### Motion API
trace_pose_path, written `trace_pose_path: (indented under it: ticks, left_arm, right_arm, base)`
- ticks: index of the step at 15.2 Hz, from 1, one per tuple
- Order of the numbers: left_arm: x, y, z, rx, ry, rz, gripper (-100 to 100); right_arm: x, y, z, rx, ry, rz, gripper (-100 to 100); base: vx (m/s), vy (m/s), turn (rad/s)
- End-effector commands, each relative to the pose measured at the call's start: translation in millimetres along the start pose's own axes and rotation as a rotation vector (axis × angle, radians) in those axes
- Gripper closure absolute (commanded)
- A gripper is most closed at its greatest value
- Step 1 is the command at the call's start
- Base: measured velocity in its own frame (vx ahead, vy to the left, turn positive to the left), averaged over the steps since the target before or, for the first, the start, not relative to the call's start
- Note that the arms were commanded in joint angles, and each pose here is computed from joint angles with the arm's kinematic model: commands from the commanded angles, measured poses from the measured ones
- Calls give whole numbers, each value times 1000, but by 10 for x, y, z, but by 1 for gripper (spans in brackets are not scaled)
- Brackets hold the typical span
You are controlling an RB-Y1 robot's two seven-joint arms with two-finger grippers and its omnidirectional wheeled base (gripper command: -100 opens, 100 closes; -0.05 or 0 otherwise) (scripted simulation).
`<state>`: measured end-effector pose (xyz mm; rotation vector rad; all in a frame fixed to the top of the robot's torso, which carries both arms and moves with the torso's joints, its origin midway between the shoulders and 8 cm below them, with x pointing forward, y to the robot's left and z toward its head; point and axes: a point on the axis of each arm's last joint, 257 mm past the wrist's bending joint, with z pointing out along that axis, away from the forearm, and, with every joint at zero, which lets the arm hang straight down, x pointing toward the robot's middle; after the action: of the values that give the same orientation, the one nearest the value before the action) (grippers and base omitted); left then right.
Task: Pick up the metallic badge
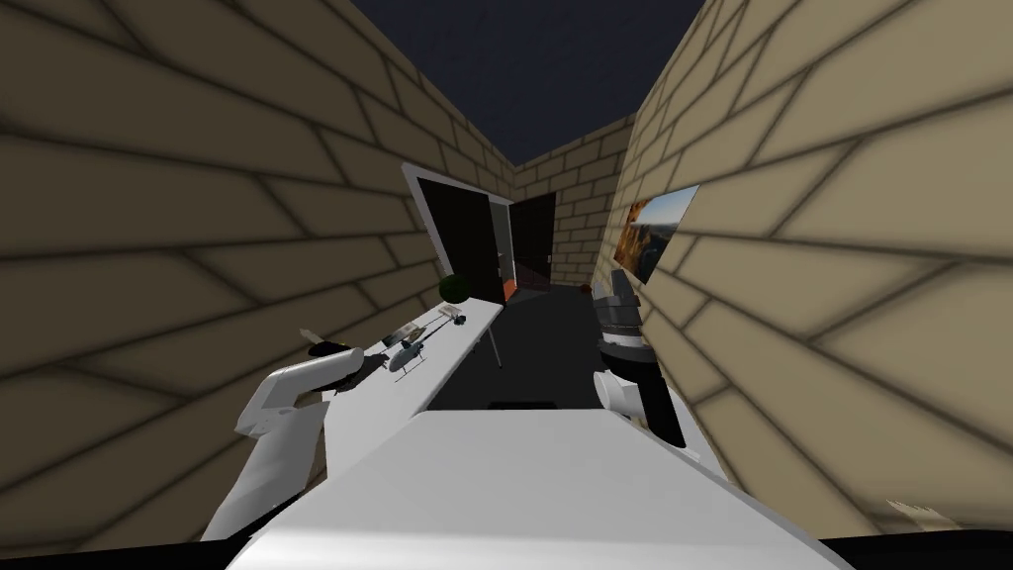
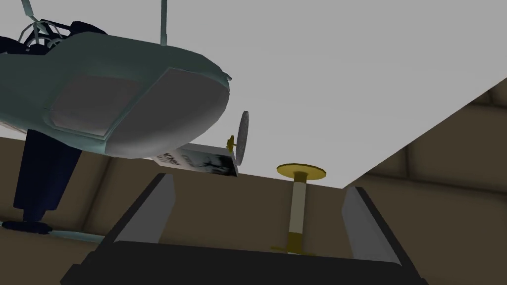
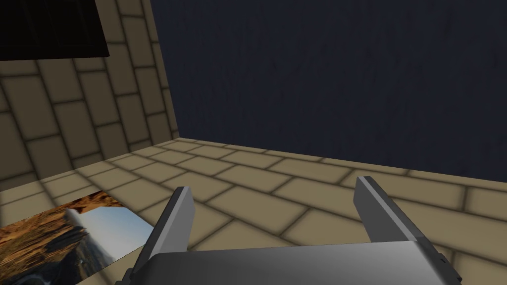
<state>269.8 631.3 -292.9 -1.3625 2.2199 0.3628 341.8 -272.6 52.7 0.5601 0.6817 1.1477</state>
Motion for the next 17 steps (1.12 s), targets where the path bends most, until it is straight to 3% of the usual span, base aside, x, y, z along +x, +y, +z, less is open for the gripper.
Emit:
trace_pose_path:
  ticks: [1, 2, 3, 4, 6, 7, 8, 12, 13, 14, 17]
  left_arm:
    - [-209, -66, -124, 27, -51, -11, -100]
    - [-323, -104, -201, 42, -80, -17, -100]
    - [-192, -55, -137, 25, -48, -11, -100]
    - [-93, -26, -50, 11, -22, -5, 100]
    - [64, 31, 44, -9, 16, 3, 100]
    - [-53, 5, -22, 4, -10, -4, 100]
    - [-89, 119, -45, -15, 5, -15, -100]
    - [-165, 278, -102, -39, 21, -37, -100]
    - [-152, 223, -82, -29, 14, -30, -100]
    - [-351, 165, -215, -4, -33, -42, -100]
    - [-544, 98, -354, 24, -82, -53, -100]
  right_arm:
    - [0, 0, 0, 0, 0, 0, 0]
    - [0, 0, 0, 0, 0, 0, 0]
    - [1, 0, 0, 0, 0, 0, 0]
    - [1, 0, 0, 0, 0, 0, 0]
    - [0, 0, 0, 0, 0, 0, 0]
    - [0, 0, 0, 0, 0, 0, 0]
    - [0, 0, 0, 0, 0, 0, 0]
    - [0, 0, 0, 0, 0, 0, 0]
    - [0, 0, 0, 0, 0, 0, 0]
    - [0, 0, 0, 0, 0, 0, 0]
    - [0, 0, 0, 0, 0, 0, 0]
  base:
    - [-165, -57, 124]
    - [-196, -100, 120]
    - [-121, -68, 54]
    - [22, -14, -86]
    - [117, 40, -124]
    - [85, 49, -58]
    - [32, 37, -109]
    - [-7, 71, -123]
    - [1, 55, -38]
    - [-80, -23, 68]
    - [-164, -85, 105]
